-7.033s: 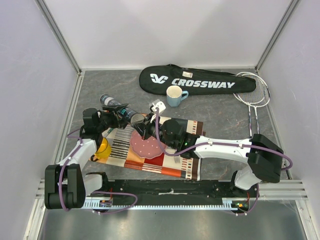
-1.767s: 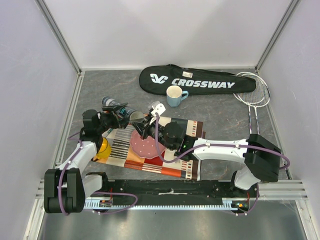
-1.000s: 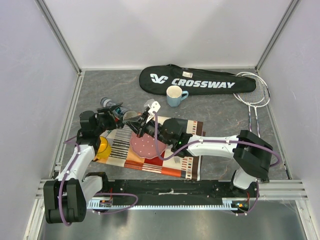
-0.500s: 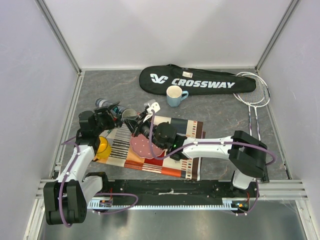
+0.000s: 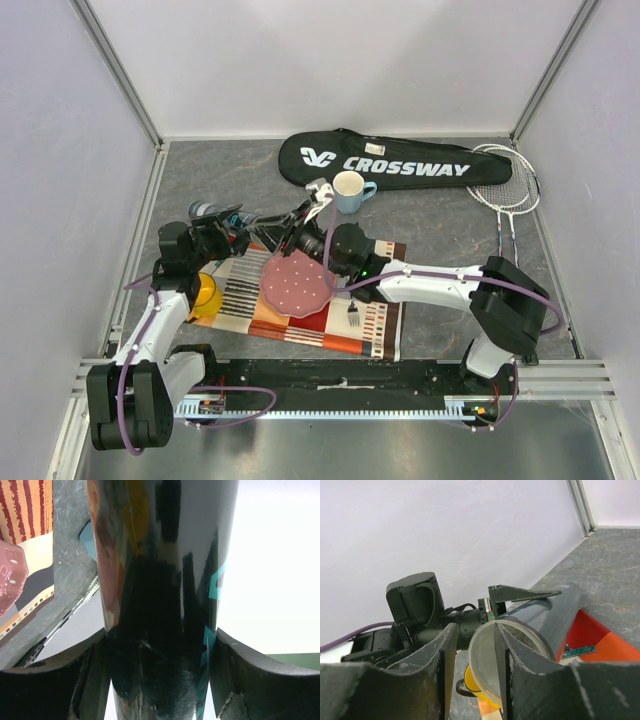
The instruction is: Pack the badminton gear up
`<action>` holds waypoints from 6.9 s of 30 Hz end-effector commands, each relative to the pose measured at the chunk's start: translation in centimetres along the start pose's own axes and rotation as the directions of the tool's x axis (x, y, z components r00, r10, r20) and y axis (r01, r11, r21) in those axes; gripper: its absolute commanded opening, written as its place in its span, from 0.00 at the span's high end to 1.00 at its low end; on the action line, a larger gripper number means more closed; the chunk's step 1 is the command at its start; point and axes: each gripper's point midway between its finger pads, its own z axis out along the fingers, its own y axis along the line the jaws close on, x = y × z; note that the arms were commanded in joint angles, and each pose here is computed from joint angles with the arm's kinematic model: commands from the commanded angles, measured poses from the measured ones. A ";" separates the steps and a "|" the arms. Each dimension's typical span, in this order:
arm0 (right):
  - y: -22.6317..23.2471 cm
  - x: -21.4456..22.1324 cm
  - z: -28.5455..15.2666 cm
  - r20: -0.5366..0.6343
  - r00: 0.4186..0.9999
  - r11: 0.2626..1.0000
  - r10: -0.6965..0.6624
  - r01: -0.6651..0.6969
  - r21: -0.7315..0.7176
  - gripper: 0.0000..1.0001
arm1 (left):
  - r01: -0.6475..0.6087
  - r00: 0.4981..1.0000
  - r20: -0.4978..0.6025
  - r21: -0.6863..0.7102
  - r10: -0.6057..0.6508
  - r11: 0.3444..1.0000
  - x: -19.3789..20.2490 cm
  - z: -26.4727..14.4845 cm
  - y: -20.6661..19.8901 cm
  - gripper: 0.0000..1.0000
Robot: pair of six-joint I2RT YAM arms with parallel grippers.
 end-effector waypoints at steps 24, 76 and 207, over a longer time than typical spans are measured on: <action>-3.3 3.3 -4.7 -0.239 0.971 1.000 0.026 -0.023 0.016 0.51 | -0.060 0.978 -0.195 0.089 0.077 0.994 5.3 -2.2 -2.5 0.98; -2.5 6.5 -3.5 -0.336 0.934 0.992 -0.122 0.125 -0.013 0.68 | -0.041 0.997 -0.070 0.071 0.046 0.997 5.0 -2.9 -3.6 0.98; 0.3 2.9 -2.1 -0.360 0.882 0.944 -0.303 0.330 0.014 1.00 | -0.143 0.990 -0.007 0.074 0.143 0.987 5.0 -4.1 -3.9 0.98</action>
